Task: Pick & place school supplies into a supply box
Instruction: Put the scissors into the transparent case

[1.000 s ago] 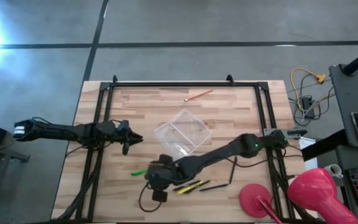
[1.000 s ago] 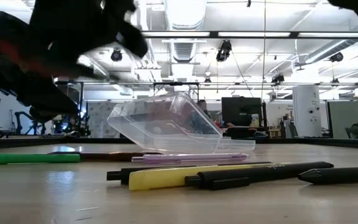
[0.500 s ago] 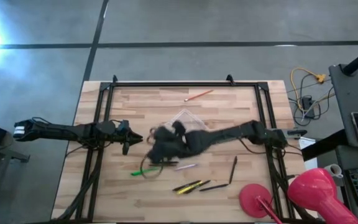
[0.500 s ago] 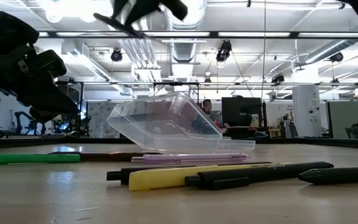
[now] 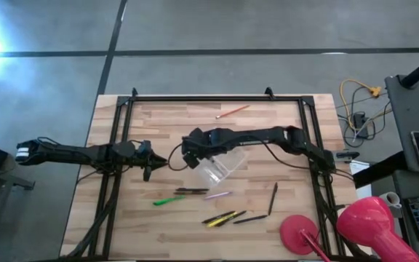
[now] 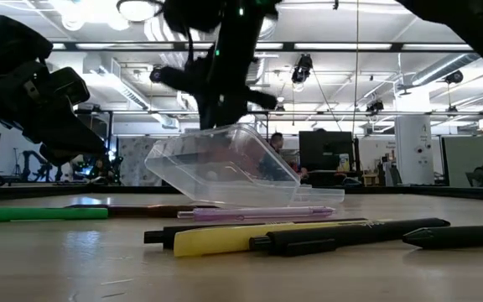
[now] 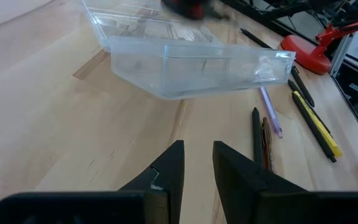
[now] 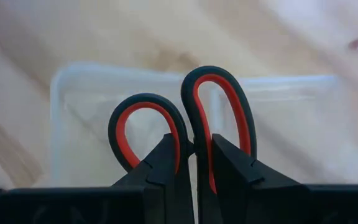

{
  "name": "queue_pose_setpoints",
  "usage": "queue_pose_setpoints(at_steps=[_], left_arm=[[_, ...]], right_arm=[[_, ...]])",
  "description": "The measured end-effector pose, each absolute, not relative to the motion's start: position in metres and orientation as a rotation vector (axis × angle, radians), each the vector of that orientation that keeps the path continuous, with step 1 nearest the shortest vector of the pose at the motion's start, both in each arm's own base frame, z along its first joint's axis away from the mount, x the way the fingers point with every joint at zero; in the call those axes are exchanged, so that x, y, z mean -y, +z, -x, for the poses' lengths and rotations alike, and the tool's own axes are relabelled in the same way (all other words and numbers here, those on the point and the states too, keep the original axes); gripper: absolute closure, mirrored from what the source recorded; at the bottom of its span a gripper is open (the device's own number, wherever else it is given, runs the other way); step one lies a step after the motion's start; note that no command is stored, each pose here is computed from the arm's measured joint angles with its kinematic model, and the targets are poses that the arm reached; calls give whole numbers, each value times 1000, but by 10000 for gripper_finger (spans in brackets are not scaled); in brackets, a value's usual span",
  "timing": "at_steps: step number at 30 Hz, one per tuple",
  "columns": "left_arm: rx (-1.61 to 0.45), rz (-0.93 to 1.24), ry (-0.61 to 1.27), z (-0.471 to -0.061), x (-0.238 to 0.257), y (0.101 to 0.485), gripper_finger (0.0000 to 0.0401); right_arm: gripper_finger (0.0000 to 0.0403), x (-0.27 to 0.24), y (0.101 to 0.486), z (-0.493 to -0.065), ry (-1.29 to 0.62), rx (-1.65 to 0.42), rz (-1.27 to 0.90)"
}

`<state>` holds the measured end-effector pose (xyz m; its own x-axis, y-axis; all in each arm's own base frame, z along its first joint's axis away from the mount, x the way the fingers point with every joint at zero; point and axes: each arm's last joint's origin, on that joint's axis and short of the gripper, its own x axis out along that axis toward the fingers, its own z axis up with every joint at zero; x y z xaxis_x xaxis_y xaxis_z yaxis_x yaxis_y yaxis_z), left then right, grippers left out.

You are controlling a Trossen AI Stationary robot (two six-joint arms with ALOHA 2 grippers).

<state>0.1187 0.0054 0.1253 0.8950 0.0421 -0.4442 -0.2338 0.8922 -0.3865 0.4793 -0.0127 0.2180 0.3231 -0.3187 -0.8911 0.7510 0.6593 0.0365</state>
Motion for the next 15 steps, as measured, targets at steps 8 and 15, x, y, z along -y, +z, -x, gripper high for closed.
queue_pose_setpoints(at_steps=[8,15], left_arm=[[-443,435,145,-119,-5,125,332],[-450,304,115,-119,-5,125,332]], right_arm=[[328,9,183,-490,-507,-990,-630],[292,9,174,-485,-552,-1019,-718]])
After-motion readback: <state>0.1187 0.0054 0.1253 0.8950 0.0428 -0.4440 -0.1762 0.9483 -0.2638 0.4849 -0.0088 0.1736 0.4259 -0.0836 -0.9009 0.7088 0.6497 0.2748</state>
